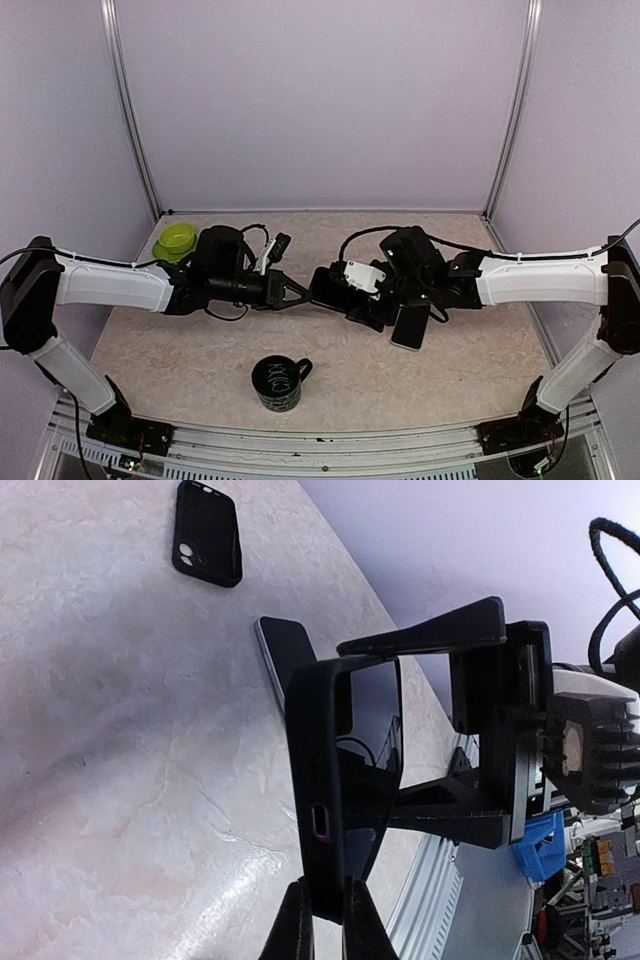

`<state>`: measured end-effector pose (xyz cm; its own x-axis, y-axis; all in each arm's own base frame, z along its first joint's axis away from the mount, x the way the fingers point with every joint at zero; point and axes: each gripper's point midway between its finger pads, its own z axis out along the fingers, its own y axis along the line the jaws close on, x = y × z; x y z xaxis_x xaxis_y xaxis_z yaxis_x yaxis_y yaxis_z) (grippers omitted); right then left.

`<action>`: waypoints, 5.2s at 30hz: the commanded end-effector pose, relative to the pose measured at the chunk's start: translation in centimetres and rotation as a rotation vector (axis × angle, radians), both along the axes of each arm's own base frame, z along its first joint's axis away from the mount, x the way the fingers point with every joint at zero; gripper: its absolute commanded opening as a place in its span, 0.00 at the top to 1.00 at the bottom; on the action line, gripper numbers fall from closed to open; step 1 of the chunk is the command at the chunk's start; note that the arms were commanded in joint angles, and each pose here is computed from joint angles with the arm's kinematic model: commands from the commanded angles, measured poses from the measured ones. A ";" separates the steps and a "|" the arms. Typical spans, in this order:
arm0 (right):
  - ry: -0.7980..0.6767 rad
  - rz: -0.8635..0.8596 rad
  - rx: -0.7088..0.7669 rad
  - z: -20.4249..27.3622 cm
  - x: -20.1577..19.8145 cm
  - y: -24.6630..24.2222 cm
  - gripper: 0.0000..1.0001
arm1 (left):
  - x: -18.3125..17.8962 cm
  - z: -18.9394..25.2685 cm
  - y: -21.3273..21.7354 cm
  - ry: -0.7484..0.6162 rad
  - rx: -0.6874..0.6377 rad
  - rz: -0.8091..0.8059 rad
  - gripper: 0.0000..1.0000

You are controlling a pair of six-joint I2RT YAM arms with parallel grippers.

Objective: Put the phone into the phone case
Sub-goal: Press the corner of the phone case at the top left corner of the phone case, then pass from the right arm to the left, then press the corner of the phone case at the bottom right corner of the phone case.

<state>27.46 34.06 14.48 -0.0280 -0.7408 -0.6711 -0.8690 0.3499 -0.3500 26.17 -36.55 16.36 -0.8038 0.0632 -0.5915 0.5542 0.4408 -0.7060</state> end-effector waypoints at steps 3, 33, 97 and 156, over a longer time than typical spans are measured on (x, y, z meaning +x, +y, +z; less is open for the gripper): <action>-0.009 -0.023 0.067 1.9 1.3 0.7 0.59 | -0.9 1.4 1.5 -0.004 -0.117 -0.036 0.95; 0.005 0.132 -0.006 0.9 -0.6 2.1 0.61 | 2.0 1.6 3.2 -0.308 0.195 0.061 0.01; -0.492 0.200 -0.087 5.9 -1.9 3.7 0.46 | -0.4 1.7 -0.6 -0.291 0.115 -0.384 1.00; 0.880 0.128 1.069 14.5 -4.1 9.4 0.41 | -0.2 17.2 4.9 -0.592 -0.646 0.282 1.00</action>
